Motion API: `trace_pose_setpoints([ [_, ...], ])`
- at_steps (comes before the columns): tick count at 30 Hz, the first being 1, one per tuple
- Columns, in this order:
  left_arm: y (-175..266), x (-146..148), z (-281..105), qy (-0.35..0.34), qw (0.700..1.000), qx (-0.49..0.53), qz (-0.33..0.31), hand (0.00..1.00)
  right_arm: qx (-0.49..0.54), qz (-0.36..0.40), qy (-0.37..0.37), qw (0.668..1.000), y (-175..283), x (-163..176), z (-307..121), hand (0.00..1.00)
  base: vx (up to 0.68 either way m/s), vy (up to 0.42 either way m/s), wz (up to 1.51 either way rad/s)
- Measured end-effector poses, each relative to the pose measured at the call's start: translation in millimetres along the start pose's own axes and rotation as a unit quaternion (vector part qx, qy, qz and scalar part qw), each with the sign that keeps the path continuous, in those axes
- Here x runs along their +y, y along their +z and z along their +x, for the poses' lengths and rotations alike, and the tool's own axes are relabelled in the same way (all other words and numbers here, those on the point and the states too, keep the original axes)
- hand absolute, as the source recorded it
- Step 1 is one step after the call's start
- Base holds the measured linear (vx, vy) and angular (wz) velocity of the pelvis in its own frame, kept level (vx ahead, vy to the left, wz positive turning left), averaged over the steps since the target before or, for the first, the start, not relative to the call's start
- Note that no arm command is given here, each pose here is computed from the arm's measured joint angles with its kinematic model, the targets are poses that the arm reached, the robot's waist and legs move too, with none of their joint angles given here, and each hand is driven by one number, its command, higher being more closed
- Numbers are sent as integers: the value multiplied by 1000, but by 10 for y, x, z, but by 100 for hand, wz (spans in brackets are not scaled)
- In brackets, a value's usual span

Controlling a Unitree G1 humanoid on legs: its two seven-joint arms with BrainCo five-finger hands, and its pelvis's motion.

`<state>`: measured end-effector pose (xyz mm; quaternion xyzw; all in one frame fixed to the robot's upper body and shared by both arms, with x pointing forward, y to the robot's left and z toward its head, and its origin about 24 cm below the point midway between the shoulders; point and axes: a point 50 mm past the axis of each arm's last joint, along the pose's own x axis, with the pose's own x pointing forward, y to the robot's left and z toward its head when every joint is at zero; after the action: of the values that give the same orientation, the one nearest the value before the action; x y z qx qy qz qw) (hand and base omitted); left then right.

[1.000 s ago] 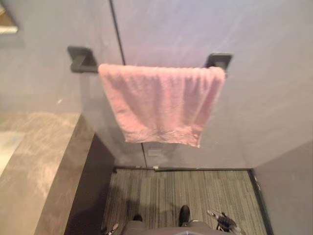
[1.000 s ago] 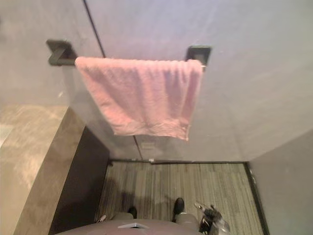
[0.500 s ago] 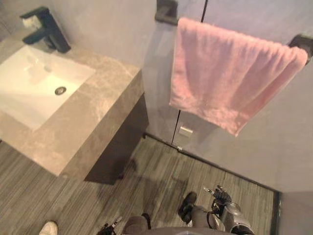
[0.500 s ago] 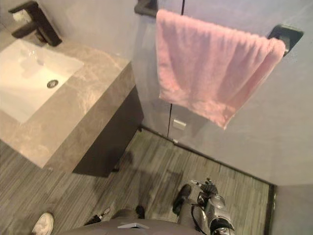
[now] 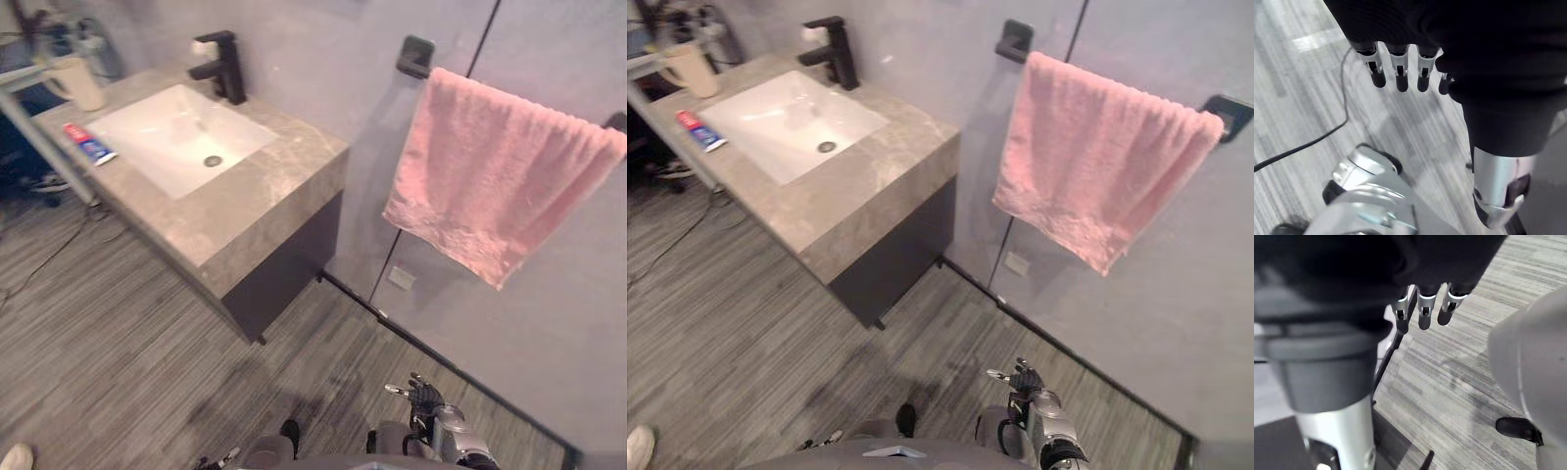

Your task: Organize washtable

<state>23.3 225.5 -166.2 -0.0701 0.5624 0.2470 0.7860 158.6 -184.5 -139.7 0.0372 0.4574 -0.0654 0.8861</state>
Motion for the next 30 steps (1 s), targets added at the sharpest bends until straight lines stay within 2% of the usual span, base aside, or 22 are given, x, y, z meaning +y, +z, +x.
trace_pose_setpoints([
  [6, -303, -91, -72, -4, 997, 52, -64, 0, -34, -38, -7, 999, 295, -84, 53, 0, -301, -155, 44],
  [8, -408, -196, -102, -17, 995, 73, -71, 0, -27, -52, -15, 998, 293, -163, 55, 0, -480, -53, 81],
  [14, -437, -158, -109, -8, 992, 77, -94, 0, -25, -67, -39, 997, 324, -280, 58, 0, -207, 46, 55],
  [16, -443, -141, -108, -2, 992, 79, -101, 0, -14, -71, -50, 996, 236, -366, 31, 0, 288, 6, 52],
  [19, -386, -160, -96, -6, 992, 68, -110, 0, 17, -22, -84, 996, -26, -552, -50, 0, -14, 169, 120],
  [24, -100, -116, -13, -10, 998, 30, -56, 0, 54, 42, -116, 991, -305, -620, -121, 0, -134, 148, 129],
  [30, -212, -72, -37, -4, 998, 46, -40, 0, 75, 37, -107, 991, -369, -498, -102, 0, -68, 66, 14],
])
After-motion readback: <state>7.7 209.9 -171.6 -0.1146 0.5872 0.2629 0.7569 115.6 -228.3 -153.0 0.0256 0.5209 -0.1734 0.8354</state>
